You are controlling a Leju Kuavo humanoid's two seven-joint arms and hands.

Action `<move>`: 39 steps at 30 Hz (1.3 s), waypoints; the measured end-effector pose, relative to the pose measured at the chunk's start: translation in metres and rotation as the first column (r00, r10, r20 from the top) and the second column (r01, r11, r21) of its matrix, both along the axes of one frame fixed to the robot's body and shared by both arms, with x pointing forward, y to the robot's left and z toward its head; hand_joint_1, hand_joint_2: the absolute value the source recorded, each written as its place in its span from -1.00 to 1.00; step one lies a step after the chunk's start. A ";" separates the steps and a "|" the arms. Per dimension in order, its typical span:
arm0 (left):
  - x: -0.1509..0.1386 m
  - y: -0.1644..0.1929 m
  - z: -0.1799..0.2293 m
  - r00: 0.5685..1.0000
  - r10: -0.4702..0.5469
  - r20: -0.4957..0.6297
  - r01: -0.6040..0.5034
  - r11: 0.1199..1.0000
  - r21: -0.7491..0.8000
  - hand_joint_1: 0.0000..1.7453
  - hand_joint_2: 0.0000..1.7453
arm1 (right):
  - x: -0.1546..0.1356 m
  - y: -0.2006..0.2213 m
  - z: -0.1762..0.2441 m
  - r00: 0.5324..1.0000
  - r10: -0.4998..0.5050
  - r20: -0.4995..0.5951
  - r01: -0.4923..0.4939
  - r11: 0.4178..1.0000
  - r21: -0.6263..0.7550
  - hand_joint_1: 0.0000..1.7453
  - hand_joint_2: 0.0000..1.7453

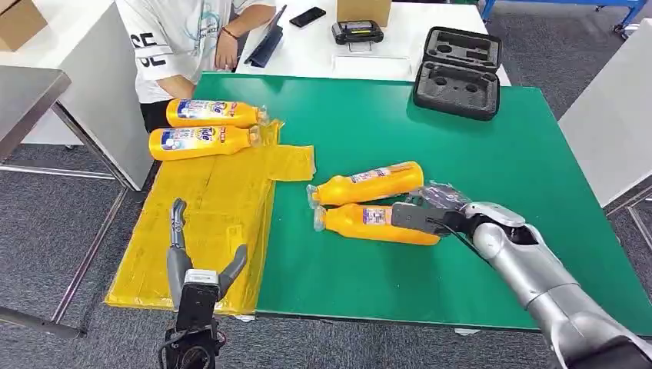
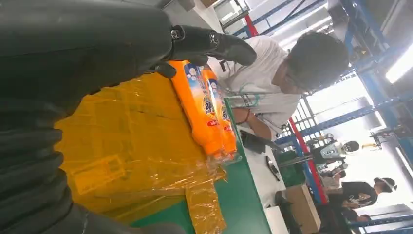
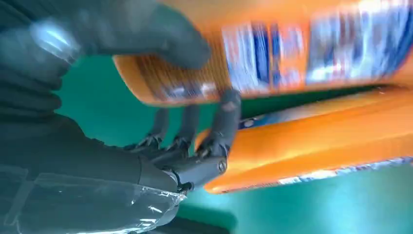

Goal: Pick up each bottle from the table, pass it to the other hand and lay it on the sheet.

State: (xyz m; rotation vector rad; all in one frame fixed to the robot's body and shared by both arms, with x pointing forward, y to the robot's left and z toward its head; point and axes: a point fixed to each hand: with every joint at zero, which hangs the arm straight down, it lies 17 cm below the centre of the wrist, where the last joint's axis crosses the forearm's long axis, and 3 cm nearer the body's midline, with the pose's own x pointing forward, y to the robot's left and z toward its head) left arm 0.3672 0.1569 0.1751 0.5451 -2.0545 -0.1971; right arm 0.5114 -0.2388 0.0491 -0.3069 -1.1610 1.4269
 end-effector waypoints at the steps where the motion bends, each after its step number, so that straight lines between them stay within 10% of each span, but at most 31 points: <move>1: -0.001 0.000 -0.001 1.000 0.000 -0.002 0.000 1.000 0.001 -1.00 1.00 | -0.001 0.000 -0.001 1.000 -0.002 0.003 0.002 1.000 0.003 0.82 1.00; 23: 0.000 0.000 -0.003 1.000 -0.008 -0.011 0.008 1.000 0.003 -1.00 1.00 | -0.024 -0.017 -0.021 1.000 -0.014 -0.020 0.014 1.000 0.004 0.66 1.00; 27: 0.000 0.000 -0.004 1.000 -0.006 -0.016 0.006 1.000 0.006 -1.00 1.00 | -0.026 -0.016 -0.024 1.000 -0.015 -0.016 0.015 1.000 0.003 0.06 1.00; 30: -0.001 -0.001 -0.005 1.000 -0.006 -0.016 0.006 1.000 0.014 -1.00 1.00 | -0.029 -0.016 -0.028 1.000 -0.026 -0.004 0.026 1.000 0.011 -0.90 1.00; 39: -0.007 -0.001 -0.005 1.000 -0.005 0.001 0.005 1.000 0.028 -1.00 1.00 | -0.021 -0.016 -0.006 0.996 -0.050 0.080 0.046 0.998 0.044 -1.00 1.00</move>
